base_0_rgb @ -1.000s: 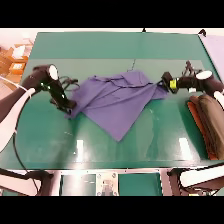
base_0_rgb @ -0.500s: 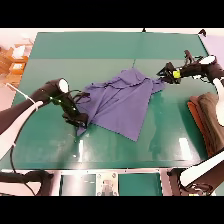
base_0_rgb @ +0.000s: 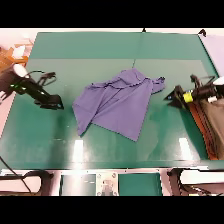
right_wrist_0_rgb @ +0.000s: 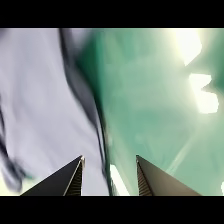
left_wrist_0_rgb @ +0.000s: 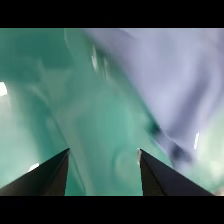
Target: Fold the shirts.
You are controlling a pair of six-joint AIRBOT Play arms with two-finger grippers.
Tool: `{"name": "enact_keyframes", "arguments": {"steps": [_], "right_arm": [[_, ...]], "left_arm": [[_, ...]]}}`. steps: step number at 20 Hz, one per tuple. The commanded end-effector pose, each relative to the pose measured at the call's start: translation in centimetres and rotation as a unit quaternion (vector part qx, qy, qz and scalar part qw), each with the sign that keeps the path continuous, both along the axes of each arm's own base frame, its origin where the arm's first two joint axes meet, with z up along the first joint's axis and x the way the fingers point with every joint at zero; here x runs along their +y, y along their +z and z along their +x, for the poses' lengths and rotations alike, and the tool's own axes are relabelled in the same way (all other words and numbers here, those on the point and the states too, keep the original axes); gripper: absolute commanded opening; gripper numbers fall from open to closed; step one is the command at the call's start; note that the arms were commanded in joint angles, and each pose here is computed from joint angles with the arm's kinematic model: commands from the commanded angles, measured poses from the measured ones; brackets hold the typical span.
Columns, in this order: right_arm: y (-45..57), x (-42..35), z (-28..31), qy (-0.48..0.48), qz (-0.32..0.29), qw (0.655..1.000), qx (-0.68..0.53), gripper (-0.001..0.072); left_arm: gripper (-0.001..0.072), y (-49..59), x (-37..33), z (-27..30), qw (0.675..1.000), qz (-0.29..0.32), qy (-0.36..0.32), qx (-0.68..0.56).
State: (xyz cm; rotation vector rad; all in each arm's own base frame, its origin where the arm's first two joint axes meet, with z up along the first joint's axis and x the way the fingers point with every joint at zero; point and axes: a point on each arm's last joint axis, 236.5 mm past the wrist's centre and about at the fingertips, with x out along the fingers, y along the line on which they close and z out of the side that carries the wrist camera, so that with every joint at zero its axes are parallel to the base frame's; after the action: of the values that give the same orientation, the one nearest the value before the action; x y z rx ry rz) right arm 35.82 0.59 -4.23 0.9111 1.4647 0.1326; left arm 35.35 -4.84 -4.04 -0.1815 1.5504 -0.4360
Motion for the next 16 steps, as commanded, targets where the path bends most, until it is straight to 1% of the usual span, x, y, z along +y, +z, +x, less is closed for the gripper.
{"name": "enact_keyframes", "arguments": {"steps": [1, 4, 6, 8, 11, 15, 16], "right_arm": [[-2.0, 3.7, -8.3, 0.009, 0.002, 1.0, 0.027, 0.0363], [-3.8, 8.4, -13.7, 0.023, 0.02, 0.999, 0.04, 0.0364], [-5.1, 11.4, -16.2, 0.031, 0.037, 0.998, 0.049, 0.0364], [-6.4, 13.8, -18.1, 0.05, 0.043, 0.996, 0.061, 0.0364], [-6.5, 16.8, -18.5, 0.073, 0.048, 0.995, 0.042, 0.0364], [-6.2, 18.0, -17.4, 0.057, 0.055, 0.997, 0.023, 0.0365], [-6.3, 17.9, -17.1, 0.054, 0.052, 0.997, 0.019, 0.0365]], "left_arm": [[0.0497, -0.9, 2.1, 4.0, 0.995, -0.061, 0.055, -0.059], [0.0497, -3.6, -0.6, 5.5, 0.987, -0.136, 0.068, -0.048], [0.0497, -4.2, -1.8, 7.1, 0.978, -0.176, 0.089, -0.062], [0.0497, -4.4, -3.5, 7.8, 0.971, -0.212, 0.09, -0.066], [0.0497, -6.0, -6.3, 7.2, 0.972, -0.22, 0.064, -0.047], [0.0494, -6.6, -9.3, 7.1, 0.975, -0.217, 0.028, -0.043], [0.0379, -6.4, -9.5, 7.2, 0.975, -0.218, 0.025, -0.043]]}}
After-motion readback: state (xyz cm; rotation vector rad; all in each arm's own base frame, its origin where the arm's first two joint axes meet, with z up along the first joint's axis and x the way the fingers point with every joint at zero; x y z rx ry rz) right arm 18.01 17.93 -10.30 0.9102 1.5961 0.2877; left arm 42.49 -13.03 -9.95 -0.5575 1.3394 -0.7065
